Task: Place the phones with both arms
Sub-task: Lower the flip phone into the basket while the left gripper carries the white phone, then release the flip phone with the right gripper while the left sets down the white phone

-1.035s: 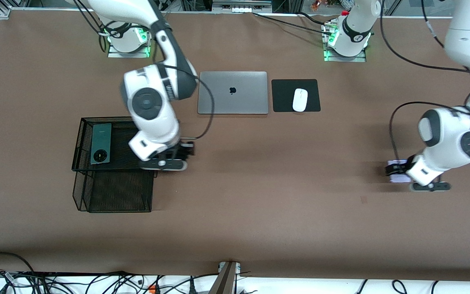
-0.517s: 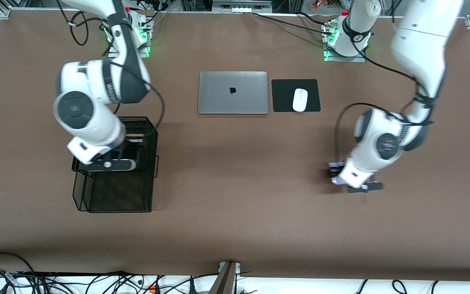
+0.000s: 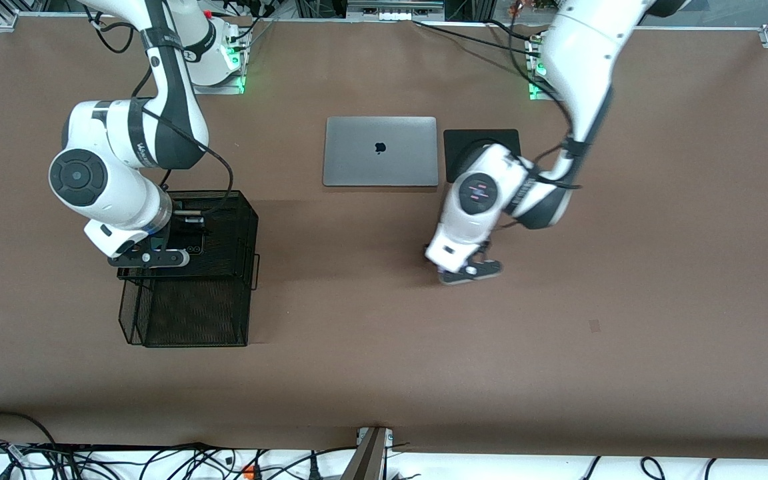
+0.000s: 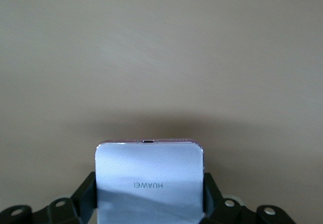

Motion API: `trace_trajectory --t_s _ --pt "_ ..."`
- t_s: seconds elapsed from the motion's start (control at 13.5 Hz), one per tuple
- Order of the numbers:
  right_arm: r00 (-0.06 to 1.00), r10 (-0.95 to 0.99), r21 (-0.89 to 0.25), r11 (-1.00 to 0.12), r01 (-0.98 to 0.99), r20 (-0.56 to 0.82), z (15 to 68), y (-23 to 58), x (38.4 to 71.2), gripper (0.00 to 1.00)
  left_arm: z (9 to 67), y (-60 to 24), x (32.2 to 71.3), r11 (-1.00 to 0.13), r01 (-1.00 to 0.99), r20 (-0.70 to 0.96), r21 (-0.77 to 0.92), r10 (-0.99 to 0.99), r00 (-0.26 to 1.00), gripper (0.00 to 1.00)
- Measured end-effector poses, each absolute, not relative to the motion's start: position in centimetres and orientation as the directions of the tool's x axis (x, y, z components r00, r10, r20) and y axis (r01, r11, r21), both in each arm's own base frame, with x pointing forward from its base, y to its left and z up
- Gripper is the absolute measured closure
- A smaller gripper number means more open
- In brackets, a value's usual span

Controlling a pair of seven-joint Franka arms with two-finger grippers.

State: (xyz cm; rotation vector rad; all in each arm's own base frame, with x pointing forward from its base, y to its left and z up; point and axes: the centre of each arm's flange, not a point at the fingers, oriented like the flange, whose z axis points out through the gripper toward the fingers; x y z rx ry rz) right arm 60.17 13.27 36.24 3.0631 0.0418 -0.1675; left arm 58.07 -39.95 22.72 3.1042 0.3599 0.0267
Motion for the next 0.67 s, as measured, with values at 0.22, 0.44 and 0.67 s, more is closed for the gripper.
trace_trajectory --t_s 0.22,0.44,0.67 --pt "0.997 0.001 0.033 -0.999 0.004 -0.073 33.3 13.4 59.2 0.21 21.5 -46.0 56.6 -0.974 0.220 0.027 0.045 0.222 0.975 0.15" --pt "0.999 -0.012 0.017 -1.000 -0.011 -0.047 32.3 13.5 59.0 0.21 20.6 -51.3 54.9 -0.979 0.189 0.051 0.072 0.193 0.980 0.15" --pt "0.999 -0.033 -0.014 -0.999 -0.033 -0.034 32.0 13.9 59.1 0.21 19.8 -55.2 53.1 -0.988 0.141 0.117 0.057 0.147 0.982 0.15"
